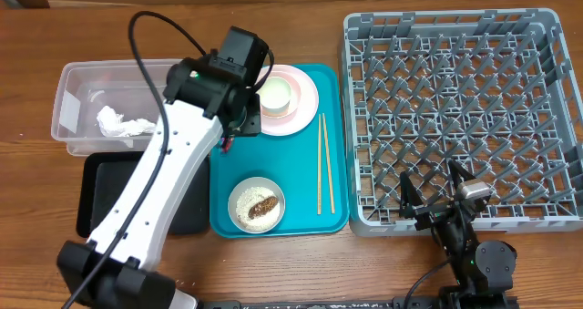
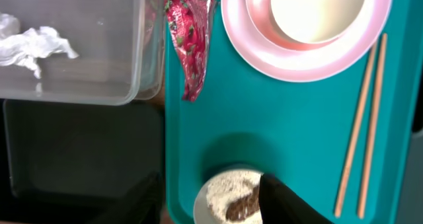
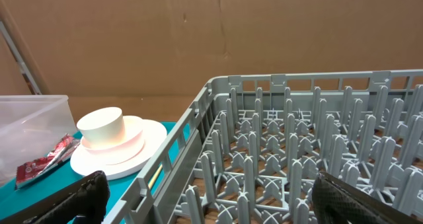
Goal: Sort waste into correct bins and load items into the dishwasher
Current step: 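Reach the left gripper to the red wrapper and grasp it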
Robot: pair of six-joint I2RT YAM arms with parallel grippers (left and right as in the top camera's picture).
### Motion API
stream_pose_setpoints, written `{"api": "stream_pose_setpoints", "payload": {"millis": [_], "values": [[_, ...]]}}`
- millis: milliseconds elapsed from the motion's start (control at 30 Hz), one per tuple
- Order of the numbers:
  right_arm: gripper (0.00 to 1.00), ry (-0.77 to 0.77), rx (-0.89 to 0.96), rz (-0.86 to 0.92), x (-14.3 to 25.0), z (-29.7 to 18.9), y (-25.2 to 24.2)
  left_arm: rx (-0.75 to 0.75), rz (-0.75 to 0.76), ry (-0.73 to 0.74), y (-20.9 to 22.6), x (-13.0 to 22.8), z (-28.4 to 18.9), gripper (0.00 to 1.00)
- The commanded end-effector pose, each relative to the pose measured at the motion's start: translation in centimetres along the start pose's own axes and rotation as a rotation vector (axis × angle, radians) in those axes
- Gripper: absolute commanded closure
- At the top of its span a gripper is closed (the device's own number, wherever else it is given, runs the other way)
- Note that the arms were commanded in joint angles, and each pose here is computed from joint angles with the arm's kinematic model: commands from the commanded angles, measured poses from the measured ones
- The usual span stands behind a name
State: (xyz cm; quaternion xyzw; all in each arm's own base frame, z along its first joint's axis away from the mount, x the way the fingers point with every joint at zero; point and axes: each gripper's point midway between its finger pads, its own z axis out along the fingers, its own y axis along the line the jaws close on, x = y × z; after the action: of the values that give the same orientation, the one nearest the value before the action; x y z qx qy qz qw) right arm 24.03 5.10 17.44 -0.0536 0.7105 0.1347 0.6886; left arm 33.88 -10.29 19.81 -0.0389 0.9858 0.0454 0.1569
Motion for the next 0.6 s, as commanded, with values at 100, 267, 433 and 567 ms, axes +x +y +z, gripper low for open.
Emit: {"api": "stream_pose_setpoints", "payload": {"millis": [100, 267, 433, 567], "values": [[0.00, -0.008, 0.004, 0.000, 0.1, 0.0, -0.1, -0.050, 0.051, 0.013, -0.6, -0.4, 4.6, 0.51], [0.00, -0.008, 0.004, 0.000, 0.1, 0.0, -0.1, -0.164, 0.108, -0.008, 0.7, -1.3, 6.2, 0.55], [0.00, -0.008, 0.004, 0.000, 0.1, 0.0, -0.1, -0.180, 0.161, 0.022, 0.1, -1.5, 8.9, 0.64], [0.00, -0.008, 0.004, 0.000, 0.1, 0.0, -0.1, -0.198, 0.220, 0.062, -0.1, -1.4, 11.2, 0.61]]}}
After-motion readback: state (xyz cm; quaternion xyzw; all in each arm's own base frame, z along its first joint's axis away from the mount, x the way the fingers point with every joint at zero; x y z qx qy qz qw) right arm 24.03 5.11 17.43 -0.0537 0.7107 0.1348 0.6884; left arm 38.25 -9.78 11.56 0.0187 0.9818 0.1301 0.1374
